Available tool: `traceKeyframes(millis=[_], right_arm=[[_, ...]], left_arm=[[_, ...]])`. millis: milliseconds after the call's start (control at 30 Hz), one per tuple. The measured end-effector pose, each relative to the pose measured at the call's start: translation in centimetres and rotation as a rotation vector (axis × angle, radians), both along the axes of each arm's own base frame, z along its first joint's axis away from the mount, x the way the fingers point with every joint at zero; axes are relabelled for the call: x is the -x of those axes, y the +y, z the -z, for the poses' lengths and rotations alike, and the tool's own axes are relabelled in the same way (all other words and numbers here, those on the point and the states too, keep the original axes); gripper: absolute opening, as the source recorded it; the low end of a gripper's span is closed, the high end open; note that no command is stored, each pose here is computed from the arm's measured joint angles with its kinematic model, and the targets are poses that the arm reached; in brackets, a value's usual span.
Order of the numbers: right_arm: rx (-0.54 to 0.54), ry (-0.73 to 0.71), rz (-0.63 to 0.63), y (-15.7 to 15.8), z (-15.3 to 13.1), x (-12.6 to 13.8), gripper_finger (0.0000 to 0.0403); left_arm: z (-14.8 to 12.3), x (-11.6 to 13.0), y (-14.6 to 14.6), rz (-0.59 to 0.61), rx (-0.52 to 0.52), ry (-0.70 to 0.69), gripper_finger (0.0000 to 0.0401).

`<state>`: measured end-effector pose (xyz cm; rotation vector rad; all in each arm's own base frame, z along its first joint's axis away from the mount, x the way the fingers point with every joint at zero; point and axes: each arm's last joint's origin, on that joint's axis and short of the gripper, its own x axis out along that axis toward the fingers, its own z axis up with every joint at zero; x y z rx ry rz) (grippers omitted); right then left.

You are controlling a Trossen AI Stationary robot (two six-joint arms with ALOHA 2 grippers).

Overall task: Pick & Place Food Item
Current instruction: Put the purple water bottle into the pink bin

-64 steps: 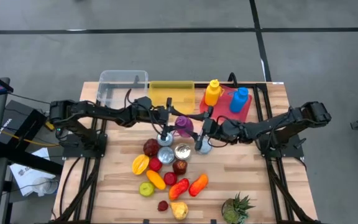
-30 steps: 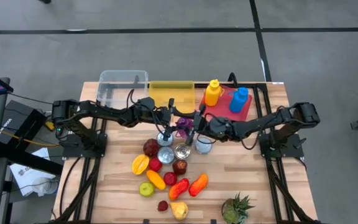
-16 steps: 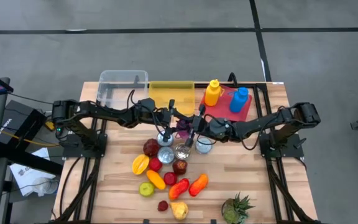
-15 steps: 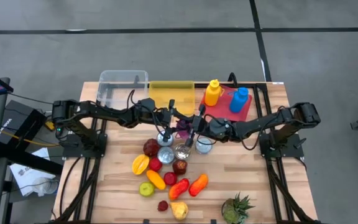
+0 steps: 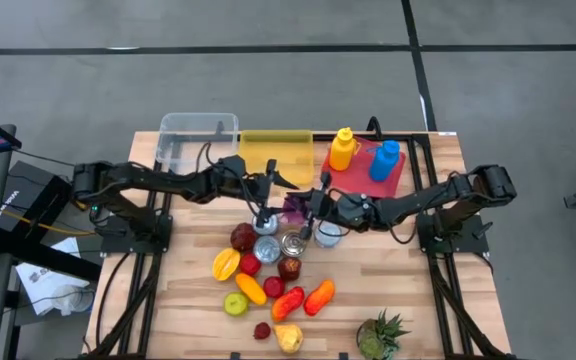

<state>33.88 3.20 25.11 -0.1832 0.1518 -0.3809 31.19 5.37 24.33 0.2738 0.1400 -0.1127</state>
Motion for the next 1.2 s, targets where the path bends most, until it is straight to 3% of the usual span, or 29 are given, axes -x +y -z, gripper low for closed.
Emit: traceKeyframes(millis=[100, 233, 467, 767, 933, 1200], right_arm=[[0.005, 0.009, 0.002, 0.1, 0.1, 0.0, 0.0037], [0.008, 0.008, 0.02, 0.0, 0.1, 0.0, 0.0037], [0.027, -0.004, 0.162, -0.4, -0.5, 0.4, 0.0037], [0.047, -0.065, 0.42, -1.7, -2.9, 2.1, 0.0037], [0.046, -0.097, 0.571, -2.7, -4.2, 3.2, 0.0037], [0.038, -0.1, 0.863, -5.2, -3.9, 4.0, 0.0037]], left_arm=[[-1.0, 1.0, -0.2, -0.006, -0.001, 0.025, 0.0337], [-2.7, 2.8, -0.5, -0.005, 0.001, 0.038, 0.0364], [-4.6, 5.2, -1.0, 0.0, 0.005, 0.039, 0.035], [-2.8, 7.7, -1.5, -0.002, 0.001, -0.065, 0.0328], [-2.6, 8.2, -1.6, -0.004, 0.018, -0.083, 0.0322], [-2.4, 8.2, -1.6, -0.005, 0.027, -0.062, 0.0319]])
